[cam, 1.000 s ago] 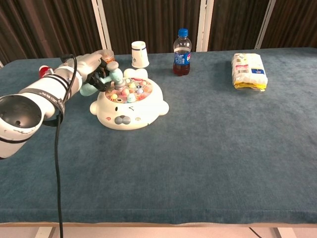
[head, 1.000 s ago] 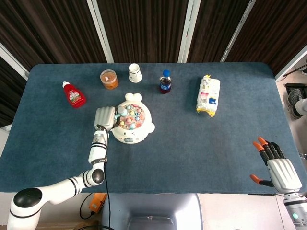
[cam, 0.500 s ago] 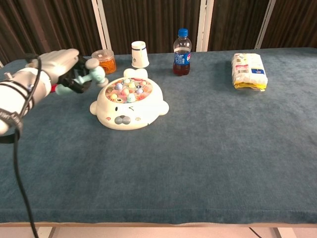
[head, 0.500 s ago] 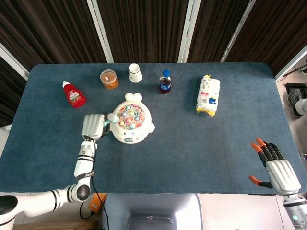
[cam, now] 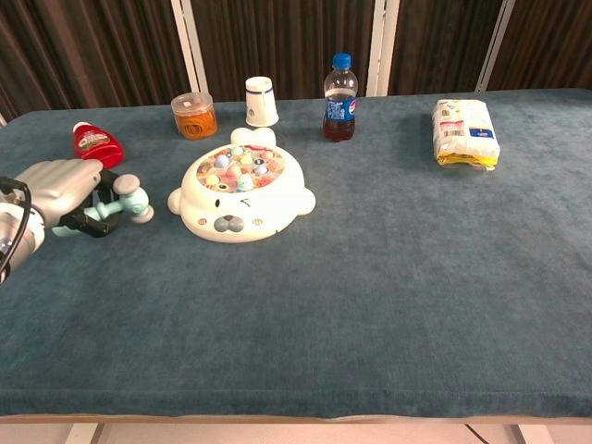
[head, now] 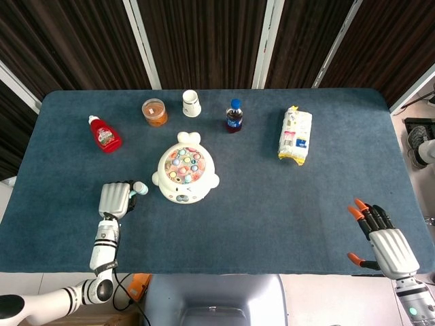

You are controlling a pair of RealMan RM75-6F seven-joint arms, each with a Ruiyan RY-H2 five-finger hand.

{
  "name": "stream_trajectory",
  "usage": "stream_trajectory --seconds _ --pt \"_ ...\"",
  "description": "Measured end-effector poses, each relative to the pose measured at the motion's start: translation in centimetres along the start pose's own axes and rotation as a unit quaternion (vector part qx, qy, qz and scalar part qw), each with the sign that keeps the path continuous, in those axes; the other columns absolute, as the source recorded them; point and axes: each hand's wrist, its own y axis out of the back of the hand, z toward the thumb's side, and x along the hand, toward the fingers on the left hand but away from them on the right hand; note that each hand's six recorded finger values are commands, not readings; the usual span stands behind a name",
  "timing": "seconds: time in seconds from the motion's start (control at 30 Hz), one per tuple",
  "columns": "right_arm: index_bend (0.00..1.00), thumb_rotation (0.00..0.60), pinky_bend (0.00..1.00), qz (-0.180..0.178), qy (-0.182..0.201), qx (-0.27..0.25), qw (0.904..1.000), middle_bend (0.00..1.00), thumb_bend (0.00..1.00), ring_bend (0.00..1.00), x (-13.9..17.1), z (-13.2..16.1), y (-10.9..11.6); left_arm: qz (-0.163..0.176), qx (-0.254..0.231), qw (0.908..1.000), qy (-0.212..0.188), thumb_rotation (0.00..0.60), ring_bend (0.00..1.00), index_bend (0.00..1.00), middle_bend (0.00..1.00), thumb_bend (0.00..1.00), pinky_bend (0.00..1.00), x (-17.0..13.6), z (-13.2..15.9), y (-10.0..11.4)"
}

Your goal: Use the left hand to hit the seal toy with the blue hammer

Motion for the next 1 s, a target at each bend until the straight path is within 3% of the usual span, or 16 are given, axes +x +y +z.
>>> stream_trajectory --seconds 0.3,0.43,0.67,0.8,1.0 --pt "0.0 0.6 0.0 -0.001 -0.003 -0.001 1.0 0.0 0.23 0.0 0.0 -0.3 0.1 -0.018 -0.008 0.9998 0.001 0.6 0.98 0.59 1.0 0.61 0.99 0.0 -0.4 -1.6" --pt "0.0 0.6 0.0 -0.002 -0.004 -0.002 1.0 0.0 0.23 0.0 0.1 -0.3 0.2 -0.026 -0.013 0.9996 0.0 0.6 0.91 0.49 0.97 0.48 0.92 0.1 -0.4 -1.8" --pt "0.0 0.6 0.0 0.004 -0.005 -0.003 1.0 0.0 0.23 0.0 0.0 -0.3 0.1 -0.027 -0.002 0.9994 -0.019 0.6 0.5 0.2 0.63 0.42 0.5 0.1 -0.5 -1.7" --pt "0.0 0.6 0.0 0.002 -0.007 -0.005 1.0 0.0 0.23 0.0 0.0 -0.4 0.2 -0.036 0.0 0.999 -0.026 0.569 0.39 0.14 0.5 0.41 0.4 0.0 -0.8 -1.9" --pt "0.0 0.6 0.0 0.007 -0.004 -0.002 1.0 0.0 0.23 0.0 -0.1 -0.2 -0.1 -0.051 0.01 0.9981 -0.033 0.503 0.34 0.1 0.35 0.4 0.34 -0.1 -0.8 -2.3"
